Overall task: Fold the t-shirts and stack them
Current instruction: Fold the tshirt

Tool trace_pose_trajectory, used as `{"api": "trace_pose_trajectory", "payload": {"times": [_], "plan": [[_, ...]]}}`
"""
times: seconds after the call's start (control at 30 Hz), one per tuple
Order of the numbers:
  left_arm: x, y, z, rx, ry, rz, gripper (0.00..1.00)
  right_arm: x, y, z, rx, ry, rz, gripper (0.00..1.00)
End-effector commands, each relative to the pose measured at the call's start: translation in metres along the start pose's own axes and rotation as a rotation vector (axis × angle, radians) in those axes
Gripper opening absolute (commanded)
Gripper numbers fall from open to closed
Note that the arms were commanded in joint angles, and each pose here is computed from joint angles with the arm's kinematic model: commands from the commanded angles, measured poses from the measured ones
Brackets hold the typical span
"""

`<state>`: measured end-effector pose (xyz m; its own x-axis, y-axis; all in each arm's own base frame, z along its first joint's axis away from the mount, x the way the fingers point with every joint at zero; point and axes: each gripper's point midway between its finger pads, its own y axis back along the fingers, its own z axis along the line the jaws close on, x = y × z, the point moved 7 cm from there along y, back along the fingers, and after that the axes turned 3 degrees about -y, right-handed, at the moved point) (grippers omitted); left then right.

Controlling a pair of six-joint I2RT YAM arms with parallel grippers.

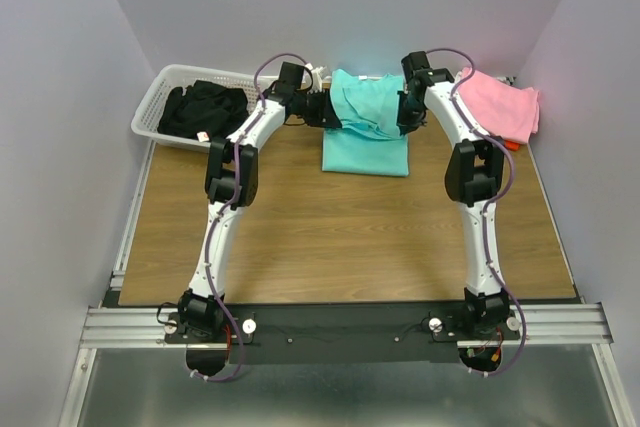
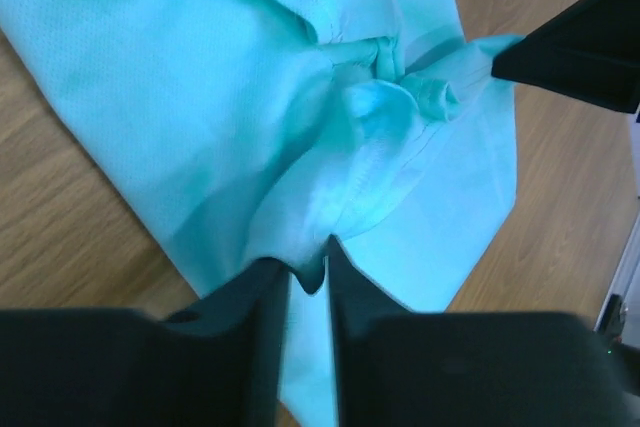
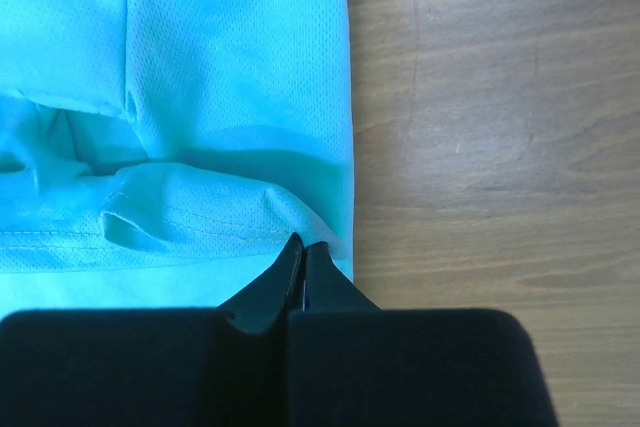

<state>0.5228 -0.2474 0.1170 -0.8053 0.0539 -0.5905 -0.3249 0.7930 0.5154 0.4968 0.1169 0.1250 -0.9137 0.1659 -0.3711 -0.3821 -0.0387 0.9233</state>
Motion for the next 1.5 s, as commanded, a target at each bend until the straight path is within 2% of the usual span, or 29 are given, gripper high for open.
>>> {"api": "trace_pose_trajectory", "payload": {"times": [0.0, 0.03, 0.07, 0.1, 0.13, 0.17, 0.27, 0.43, 0.5, 0.73, 0.93, 1.07, 1.23, 1.47], "plan": [[-0.016, -0.003, 0.0, 0.074, -0.018, -0.061, 0.4, -0.017, -0.006, -0.002, -0.018, -0.019, -0.056, 0.08], [-0.02, -0.001, -0.001, 0.079, -0.021, -0.078, 0.47, -0.021, -0.002, -0.001, -0.042, -0.028, -0.068, 0.15], [-0.025, 0.003, -0.004, 0.081, -0.031, -0.092, 0.5, -0.026, 0.004, 0.001, -0.061, -0.034, -0.09, 0.31], [-0.028, 0.006, -0.004, 0.076, -0.036, -0.104, 0.51, -0.028, 0.006, 0.002, -0.069, -0.036, -0.102, 0.4], [-0.03, 0.008, -0.003, 0.06, -0.04, -0.115, 0.59, -0.028, 0.01, 0.006, -0.1, -0.033, -0.1, 0.46], [-0.032, 0.012, -0.002, 0.051, -0.046, -0.125, 0.6, -0.029, 0.013, 0.006, -0.113, -0.035, -0.11, 0.54], [-0.039, 0.025, -0.002, 0.006, -0.067, -0.158, 0.61, -0.034, 0.028, 0.012, -0.169, -0.024, -0.153, 0.58], [-0.049, 0.05, -0.015, -0.081, -0.126, -0.206, 0.61, -0.03, 0.055, 0.016, -0.239, -0.004, -0.177, 0.59], [-0.043, 0.055, -0.017, -0.095, -0.124, -0.195, 0.61, -0.022, 0.053, 0.015, -0.252, -0.005, -0.152, 0.59], [0.013, 0.052, -0.014, -0.121, -0.1, -0.061, 0.61, 0.017, 0.047, 0.003, -0.222, -0.025, -0.046, 0.59], [0.052, 0.052, -0.023, -0.145, -0.086, 0.009, 0.61, 0.048, 0.051, -0.008, -0.207, -0.044, -0.004, 0.59], [0.07, 0.058, -0.02, -0.206, -0.024, 0.021, 0.61, 0.069, 0.048, -0.013, -0.212, -0.059, 0.023, 0.59], [0.084, 0.066, -0.027, -0.205, 0.021, 0.012, 0.61, 0.088, 0.039, -0.019, -0.198, -0.073, 0.051, 0.59], [0.093, 0.068, -0.035, -0.198, 0.015, 0.018, 0.61, 0.099, 0.025, -0.027, -0.158, -0.055, 0.063, 0.55]]}}
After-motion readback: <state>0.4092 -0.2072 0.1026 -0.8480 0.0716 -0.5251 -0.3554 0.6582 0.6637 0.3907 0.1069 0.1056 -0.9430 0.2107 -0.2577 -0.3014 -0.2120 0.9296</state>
